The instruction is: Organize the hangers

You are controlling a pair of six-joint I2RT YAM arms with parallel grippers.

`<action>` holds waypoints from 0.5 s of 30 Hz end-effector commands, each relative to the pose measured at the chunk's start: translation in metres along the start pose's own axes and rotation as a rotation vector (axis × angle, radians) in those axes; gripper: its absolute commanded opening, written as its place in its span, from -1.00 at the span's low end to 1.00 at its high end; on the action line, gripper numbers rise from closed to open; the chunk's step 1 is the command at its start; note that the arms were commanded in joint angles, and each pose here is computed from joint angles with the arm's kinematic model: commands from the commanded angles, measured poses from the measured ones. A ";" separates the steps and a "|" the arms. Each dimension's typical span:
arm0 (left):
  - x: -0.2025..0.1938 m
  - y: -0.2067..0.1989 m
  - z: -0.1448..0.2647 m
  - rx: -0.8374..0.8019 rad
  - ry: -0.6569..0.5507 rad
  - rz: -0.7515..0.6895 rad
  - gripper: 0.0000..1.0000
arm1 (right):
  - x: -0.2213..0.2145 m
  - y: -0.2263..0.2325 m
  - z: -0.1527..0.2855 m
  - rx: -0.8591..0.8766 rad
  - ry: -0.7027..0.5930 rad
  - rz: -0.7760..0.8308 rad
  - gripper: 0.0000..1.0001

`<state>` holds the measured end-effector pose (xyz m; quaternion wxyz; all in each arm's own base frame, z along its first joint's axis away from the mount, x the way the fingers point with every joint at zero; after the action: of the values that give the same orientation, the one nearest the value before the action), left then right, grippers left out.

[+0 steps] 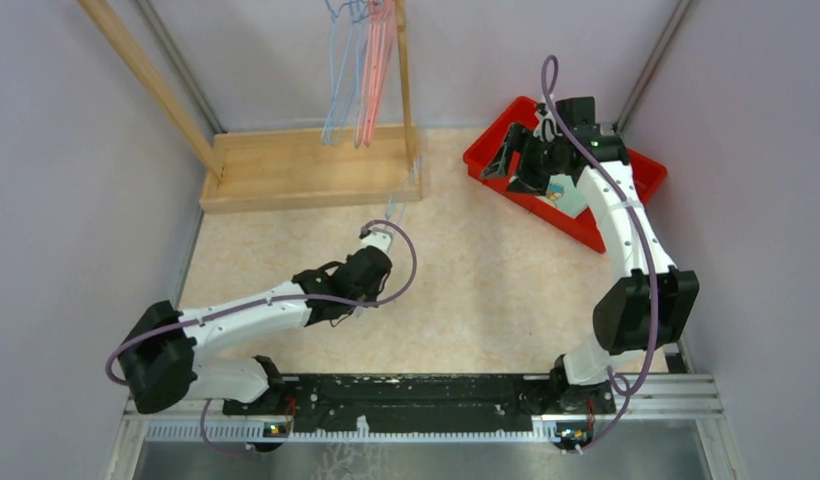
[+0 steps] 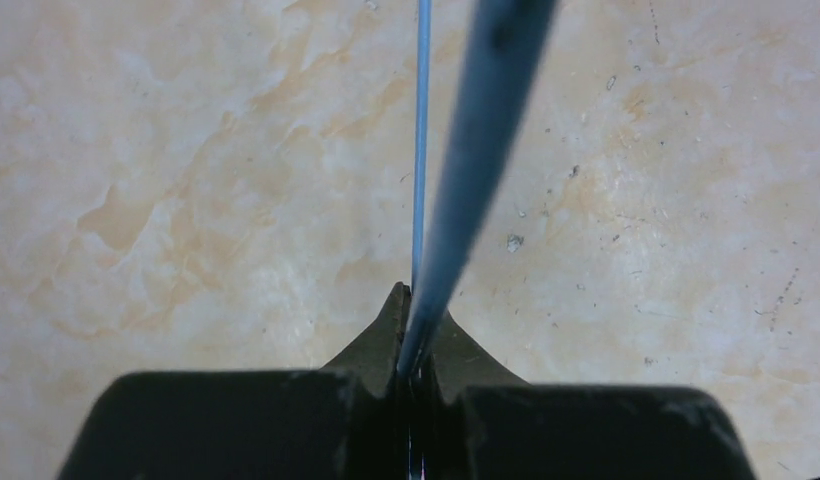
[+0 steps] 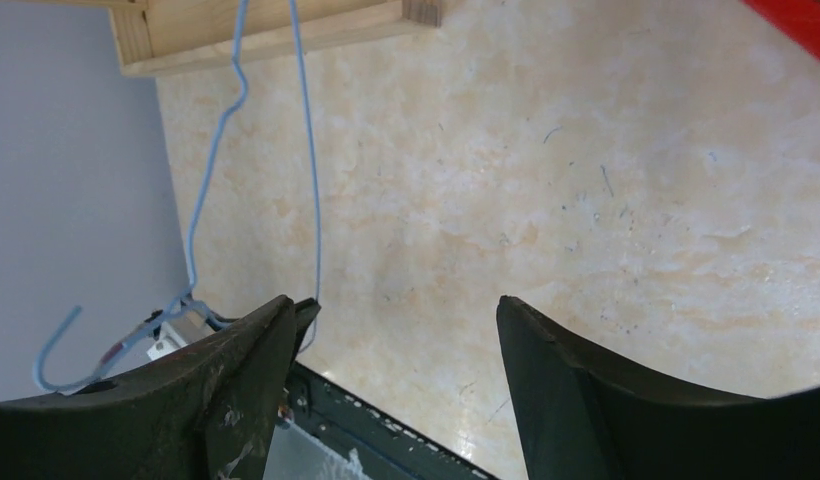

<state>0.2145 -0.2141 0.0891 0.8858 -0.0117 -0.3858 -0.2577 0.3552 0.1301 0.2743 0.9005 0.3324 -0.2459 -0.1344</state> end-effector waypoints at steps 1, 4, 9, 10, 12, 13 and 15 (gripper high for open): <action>-0.002 0.023 0.027 0.103 0.048 0.157 -1.00 | 0.003 0.017 -0.002 0.106 -0.028 0.000 0.48; 0.003 0.047 0.035 0.157 0.058 0.245 -1.00 | 0.000 0.015 -0.008 0.121 -0.015 -0.012 0.48; 0.018 0.106 0.044 0.196 0.035 0.428 -1.00 | -0.004 0.010 -0.012 0.117 0.004 -0.008 0.48; 0.020 0.118 0.046 0.217 0.028 0.434 -1.00 | -0.004 0.010 -0.012 0.117 0.002 -0.006 0.48; 0.026 0.143 0.050 0.259 0.010 0.436 -1.00 | -0.004 0.010 -0.011 0.118 -0.001 0.001 0.49; 0.028 0.154 0.051 0.278 0.008 0.437 -1.00 | -0.003 0.011 -0.011 0.118 -0.002 0.000 0.49; 0.037 0.175 0.053 0.302 -0.003 0.424 -1.00 | -0.004 0.010 -0.011 0.116 -0.001 0.003 0.49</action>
<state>0.2636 -0.0848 0.1569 0.9187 0.0338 -0.3933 0.0148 0.3555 0.1411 0.2519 0.8927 0.3665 -0.2206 -0.1421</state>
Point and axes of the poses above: each gripper's point midway between its finger pads, its own z axis back along the fingers, its own y axis along the line the jaws close on, x = y × z, the point moved 2 cm from there along z, back along the fingers, and after that the axes turned 9 degrees about -z, right-handed, at the moved point
